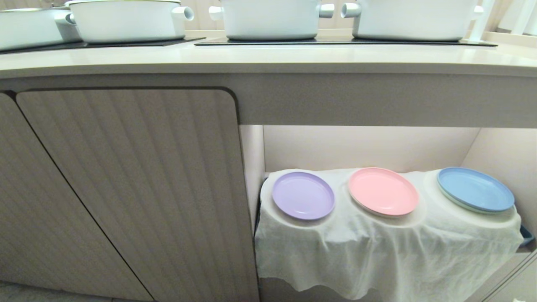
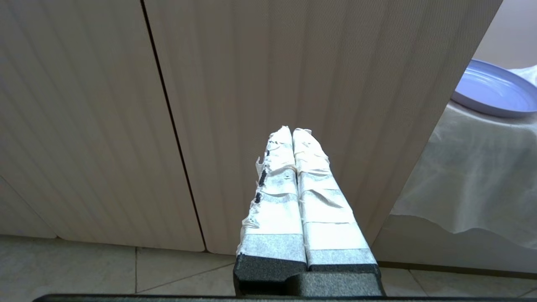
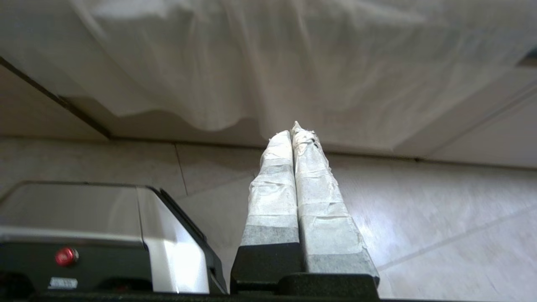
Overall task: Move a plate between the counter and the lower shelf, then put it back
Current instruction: Pick up the plate in the cupboard
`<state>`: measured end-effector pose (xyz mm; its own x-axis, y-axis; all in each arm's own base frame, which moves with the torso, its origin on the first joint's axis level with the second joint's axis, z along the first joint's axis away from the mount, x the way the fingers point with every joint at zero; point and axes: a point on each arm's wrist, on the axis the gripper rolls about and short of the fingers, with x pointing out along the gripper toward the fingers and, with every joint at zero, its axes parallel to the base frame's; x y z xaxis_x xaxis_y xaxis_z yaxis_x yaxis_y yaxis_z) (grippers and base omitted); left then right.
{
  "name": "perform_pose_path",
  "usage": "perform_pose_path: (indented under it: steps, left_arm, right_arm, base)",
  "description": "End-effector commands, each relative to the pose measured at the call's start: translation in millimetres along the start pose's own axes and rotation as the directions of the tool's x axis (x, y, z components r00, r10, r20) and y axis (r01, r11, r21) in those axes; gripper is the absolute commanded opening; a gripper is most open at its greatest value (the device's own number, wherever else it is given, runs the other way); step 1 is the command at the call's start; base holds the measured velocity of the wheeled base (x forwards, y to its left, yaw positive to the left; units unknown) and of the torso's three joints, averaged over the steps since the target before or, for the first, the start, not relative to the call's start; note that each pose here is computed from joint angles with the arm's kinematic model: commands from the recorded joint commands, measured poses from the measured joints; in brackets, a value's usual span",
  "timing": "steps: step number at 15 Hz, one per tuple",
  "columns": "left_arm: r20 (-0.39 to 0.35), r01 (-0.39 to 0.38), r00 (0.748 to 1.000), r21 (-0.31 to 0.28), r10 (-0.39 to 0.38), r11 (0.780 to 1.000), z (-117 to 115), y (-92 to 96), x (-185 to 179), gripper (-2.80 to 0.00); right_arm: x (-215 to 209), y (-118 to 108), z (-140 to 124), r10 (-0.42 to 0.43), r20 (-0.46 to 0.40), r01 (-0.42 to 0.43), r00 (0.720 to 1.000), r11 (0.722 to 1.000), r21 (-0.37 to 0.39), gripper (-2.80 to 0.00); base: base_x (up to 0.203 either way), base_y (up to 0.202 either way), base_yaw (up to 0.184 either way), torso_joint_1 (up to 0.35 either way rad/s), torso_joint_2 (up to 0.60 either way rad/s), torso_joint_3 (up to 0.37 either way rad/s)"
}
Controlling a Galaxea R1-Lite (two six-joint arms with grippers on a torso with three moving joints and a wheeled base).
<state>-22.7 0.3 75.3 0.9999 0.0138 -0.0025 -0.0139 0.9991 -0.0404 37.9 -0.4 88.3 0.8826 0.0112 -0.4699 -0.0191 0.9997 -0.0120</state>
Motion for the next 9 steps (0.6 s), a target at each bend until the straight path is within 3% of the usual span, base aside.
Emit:
perform_pose_path:
  steps: [1, 5, 9]
  left_arm:
    - [-0.001, -0.001, 1.000, -0.001, 0.001, 1.000, 0, 0.0, 0, -2.80]
    - [0.000, -0.002, 1.000, -0.001, 0.002, 1.000, 0, 0.0, 0, -2.80]
    - [-0.001, -0.001, 1.000, -0.001, 0.001, 1.000, 0, 0.0, 0, -2.80]
  right_arm:
    - [-7, 0, -10, -0.010, -0.007, 0.010, 1.000, 1.000, -0.013, -2.80]
    - [-18, 1, -22, -0.014, 0.028, 0.014, 1.000, 1.000, -0.015, -2.80]
    - [-28, 2, -26, 0.000, 0.172, 0.005, 0.985, 1.000, -0.027, -2.80]
  base:
    - [0.000, 0.000, 0.000, 0.000, 0.00, 0.000]
    - [0.000, 0.000, 0.000, 0.000, 0.00, 0.000]
    - [0.000, 0.000, 0.000, 0.000, 0.00, 0.000]
